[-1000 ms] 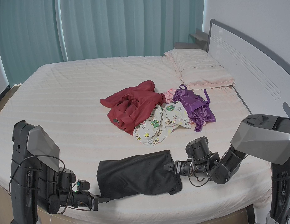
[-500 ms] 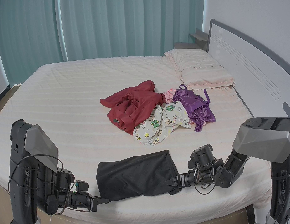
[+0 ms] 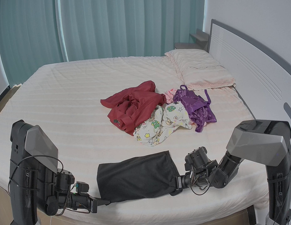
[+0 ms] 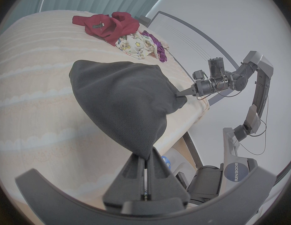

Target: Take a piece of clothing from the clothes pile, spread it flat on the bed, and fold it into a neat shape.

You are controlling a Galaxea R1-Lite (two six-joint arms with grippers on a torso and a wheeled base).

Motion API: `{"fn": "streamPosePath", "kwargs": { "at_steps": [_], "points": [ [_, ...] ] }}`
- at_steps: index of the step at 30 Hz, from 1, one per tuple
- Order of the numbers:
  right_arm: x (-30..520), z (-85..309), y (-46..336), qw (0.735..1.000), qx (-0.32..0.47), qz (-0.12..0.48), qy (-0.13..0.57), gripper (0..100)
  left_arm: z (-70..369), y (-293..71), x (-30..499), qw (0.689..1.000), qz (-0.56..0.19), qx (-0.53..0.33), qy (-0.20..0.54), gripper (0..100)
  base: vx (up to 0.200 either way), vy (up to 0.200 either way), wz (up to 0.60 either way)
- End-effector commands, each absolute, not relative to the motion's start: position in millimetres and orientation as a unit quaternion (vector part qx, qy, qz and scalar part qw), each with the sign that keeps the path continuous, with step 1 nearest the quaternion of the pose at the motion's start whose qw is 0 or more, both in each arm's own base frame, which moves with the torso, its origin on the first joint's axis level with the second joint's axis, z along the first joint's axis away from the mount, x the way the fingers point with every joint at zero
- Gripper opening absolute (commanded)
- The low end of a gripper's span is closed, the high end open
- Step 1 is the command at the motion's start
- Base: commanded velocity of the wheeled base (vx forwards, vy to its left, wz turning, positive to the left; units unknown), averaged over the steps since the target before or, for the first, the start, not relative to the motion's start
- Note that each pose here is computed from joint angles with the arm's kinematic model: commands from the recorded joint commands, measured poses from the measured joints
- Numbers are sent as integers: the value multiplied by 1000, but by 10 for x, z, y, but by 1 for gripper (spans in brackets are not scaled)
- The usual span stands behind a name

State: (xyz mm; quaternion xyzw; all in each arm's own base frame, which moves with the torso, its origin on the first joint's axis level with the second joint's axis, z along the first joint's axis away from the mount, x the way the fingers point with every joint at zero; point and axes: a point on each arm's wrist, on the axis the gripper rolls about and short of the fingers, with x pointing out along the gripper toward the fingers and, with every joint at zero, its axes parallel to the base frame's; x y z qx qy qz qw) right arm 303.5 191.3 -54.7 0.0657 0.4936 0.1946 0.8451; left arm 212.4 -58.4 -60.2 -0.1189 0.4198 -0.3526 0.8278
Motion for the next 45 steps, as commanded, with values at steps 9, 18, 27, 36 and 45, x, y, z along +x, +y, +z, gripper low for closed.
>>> {"fn": "streamPosePath", "kwargs": {
  "at_steps": [9,18,27,36,45],
  "points": [
    [3031,-403,1826,848,57,197,488,0,-607,-521,2104,832,-339,-121,421,0,0,0,0],
    [2966,-429,1800,832,40,191,519,100,-601,-524,2051,831,-335,-114,430,0,0,0,0],
    [2982,-374,1791,837,43,193,510,100,-614,-551,2025,836,-320,-94,436,100,0,0,0],
    [3028,-57,1465,859,77,160,480,100,-496,-316,2074,860,-273,-124,414,100,0,0,0],
    [2743,857,937,909,173,115,362,100,448,-133,2116,907,-219,-258,250,100,0,0,0]
  ]
}}
